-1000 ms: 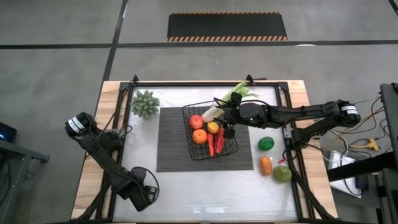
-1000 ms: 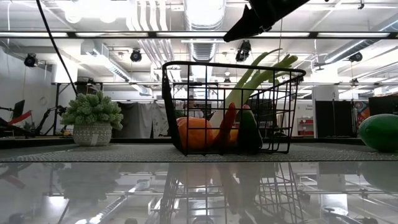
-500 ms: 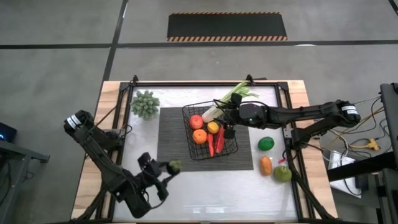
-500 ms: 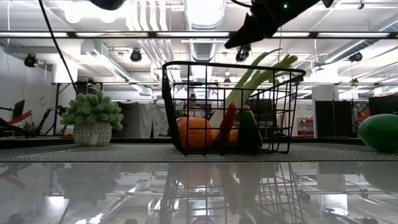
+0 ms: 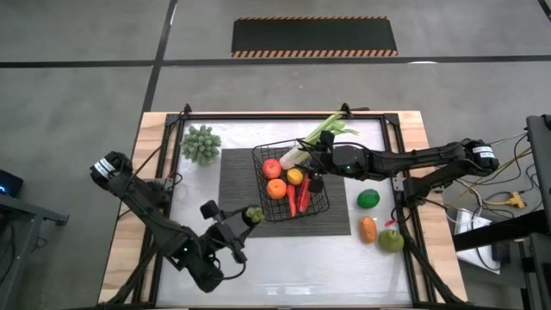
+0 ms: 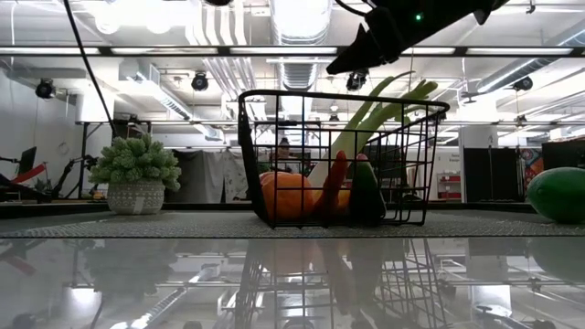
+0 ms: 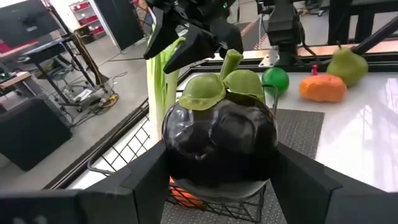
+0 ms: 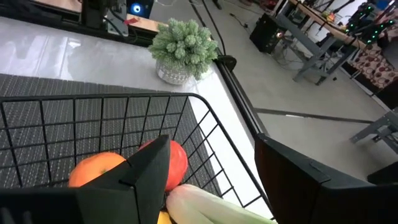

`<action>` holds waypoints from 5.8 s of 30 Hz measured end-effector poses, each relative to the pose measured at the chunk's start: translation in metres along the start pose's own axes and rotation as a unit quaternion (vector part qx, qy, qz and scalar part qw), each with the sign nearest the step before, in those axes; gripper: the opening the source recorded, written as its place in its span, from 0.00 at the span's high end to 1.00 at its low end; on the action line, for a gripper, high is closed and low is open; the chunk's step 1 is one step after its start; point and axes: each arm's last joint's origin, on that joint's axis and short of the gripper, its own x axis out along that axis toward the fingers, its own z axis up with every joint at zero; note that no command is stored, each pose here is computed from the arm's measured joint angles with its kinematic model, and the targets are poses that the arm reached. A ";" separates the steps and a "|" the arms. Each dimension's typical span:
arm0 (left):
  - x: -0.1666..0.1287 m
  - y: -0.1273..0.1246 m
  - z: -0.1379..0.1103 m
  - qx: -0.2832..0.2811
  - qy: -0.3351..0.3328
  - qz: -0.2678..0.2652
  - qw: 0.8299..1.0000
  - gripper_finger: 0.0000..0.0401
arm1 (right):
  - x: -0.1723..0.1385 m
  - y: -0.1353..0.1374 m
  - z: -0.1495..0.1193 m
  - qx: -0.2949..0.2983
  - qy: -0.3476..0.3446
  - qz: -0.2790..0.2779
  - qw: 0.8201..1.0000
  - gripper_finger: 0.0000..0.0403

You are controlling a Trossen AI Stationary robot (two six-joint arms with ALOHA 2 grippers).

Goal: Build produce basket
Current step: Put the mangosteen into the wire basket, then put the lime into the wire basket

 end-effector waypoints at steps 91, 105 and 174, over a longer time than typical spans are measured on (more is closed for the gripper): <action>0.108 0.023 0.029 0.064 -0.016 0.038 0.997 0.36 | 0.024 0.028 0.019 0.035 -0.205 0.244 0.947 0.36; 0.108 0.024 0.026 0.071 -0.005 0.034 0.997 0.20 | 0.023 0.029 0.017 0.051 -0.186 0.253 0.948 0.41; 0.102 0.103 -0.047 0.144 0.220 -0.044 0.964 0.56 | -0.061 -0.015 0.029 0.178 0.201 0.162 0.950 0.36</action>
